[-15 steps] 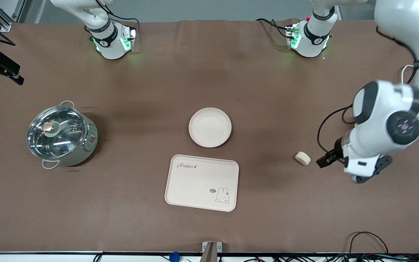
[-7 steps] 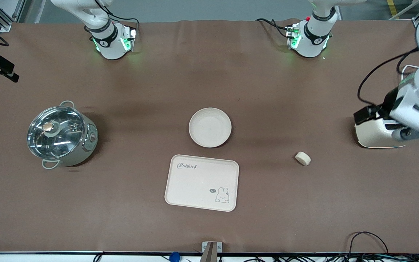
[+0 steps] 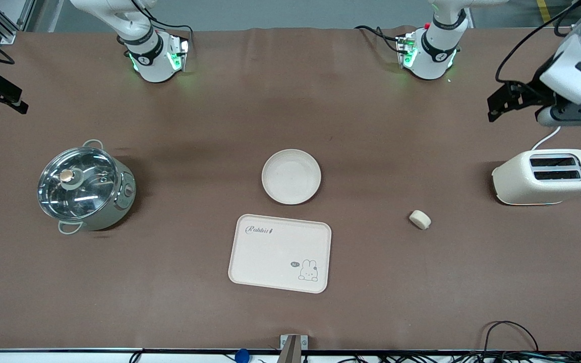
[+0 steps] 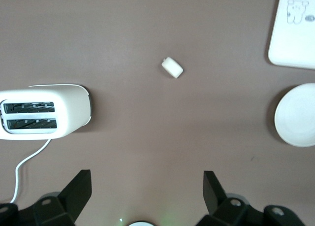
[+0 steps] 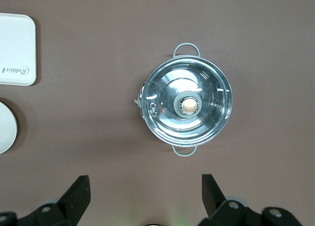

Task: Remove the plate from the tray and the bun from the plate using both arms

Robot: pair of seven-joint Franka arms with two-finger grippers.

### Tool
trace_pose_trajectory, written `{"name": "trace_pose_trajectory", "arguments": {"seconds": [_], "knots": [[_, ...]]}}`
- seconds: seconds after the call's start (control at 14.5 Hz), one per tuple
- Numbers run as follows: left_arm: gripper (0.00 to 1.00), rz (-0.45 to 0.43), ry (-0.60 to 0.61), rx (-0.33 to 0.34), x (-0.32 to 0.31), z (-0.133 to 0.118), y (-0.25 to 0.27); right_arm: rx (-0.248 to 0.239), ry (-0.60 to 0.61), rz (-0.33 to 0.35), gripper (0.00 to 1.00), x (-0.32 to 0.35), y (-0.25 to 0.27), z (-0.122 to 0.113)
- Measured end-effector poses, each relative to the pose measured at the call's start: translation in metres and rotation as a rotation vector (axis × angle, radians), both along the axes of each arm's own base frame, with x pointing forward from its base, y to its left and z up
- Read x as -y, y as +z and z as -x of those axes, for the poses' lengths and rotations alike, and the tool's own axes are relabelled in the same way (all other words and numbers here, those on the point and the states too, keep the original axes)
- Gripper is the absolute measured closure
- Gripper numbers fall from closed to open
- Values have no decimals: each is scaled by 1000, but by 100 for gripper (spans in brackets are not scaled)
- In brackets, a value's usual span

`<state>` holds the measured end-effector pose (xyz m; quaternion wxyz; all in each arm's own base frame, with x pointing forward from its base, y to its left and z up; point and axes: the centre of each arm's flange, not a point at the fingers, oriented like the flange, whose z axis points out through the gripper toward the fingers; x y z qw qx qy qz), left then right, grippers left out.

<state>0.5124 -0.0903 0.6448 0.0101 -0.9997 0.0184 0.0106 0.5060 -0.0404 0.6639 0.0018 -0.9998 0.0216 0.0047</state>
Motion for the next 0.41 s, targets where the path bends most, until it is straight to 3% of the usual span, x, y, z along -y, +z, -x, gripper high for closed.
{"name": "trace_pose_trajectory", "arguments": {"seconds": [0.41], "knots": [[0,-1,-49,4,-7,6,3,-2,0,0,0,0,-1,0]]}}
